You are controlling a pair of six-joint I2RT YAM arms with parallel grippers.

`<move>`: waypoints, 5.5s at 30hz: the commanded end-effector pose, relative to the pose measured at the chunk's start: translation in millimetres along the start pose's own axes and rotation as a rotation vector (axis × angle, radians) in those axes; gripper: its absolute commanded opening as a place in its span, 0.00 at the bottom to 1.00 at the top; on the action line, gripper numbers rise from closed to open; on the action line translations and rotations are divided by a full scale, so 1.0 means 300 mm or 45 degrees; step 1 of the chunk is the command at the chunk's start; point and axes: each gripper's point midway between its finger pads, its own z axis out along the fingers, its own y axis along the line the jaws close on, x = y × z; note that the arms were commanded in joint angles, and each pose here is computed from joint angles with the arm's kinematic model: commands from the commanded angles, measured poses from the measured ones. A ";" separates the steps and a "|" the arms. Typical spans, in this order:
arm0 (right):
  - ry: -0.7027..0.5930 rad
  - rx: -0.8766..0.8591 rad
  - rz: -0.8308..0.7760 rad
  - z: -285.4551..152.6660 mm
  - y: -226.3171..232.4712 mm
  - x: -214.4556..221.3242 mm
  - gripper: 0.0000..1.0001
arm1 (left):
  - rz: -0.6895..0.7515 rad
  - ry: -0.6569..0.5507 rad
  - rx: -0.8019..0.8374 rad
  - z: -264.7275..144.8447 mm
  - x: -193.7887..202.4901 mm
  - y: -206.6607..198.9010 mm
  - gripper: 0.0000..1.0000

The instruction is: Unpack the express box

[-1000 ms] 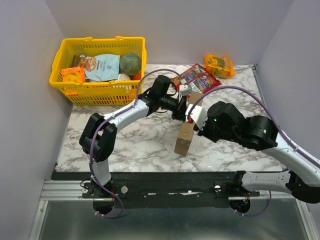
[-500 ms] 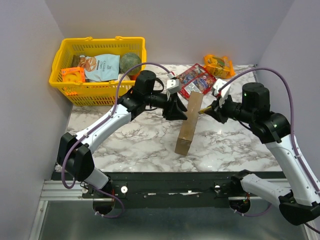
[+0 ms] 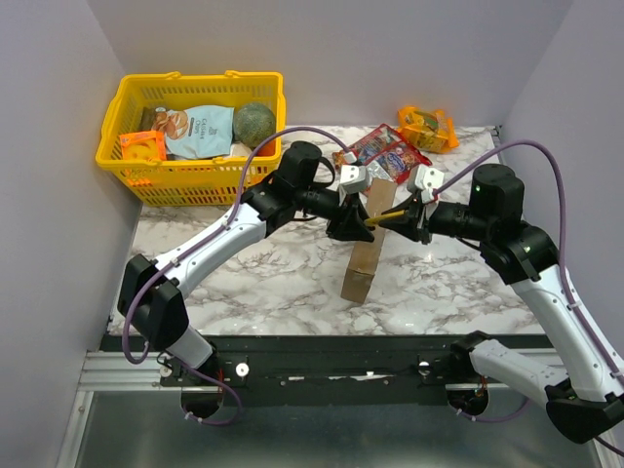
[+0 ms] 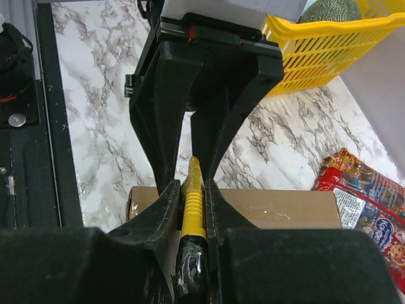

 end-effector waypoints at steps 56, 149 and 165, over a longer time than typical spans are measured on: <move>0.298 0.841 0.444 -0.150 -0.331 0.248 0.95 | -1.109 1.236 -0.626 -0.784 1.032 0.009 0.36; 0.470 0.547 1.271 0.042 -0.128 0.774 0.77 | -0.256 0.609 -0.937 0.102 0.084 0.287 0.99; 0.450 0.466 1.348 0.079 -0.094 0.797 0.76 | -0.360 0.766 -0.926 0.153 0.257 0.309 0.97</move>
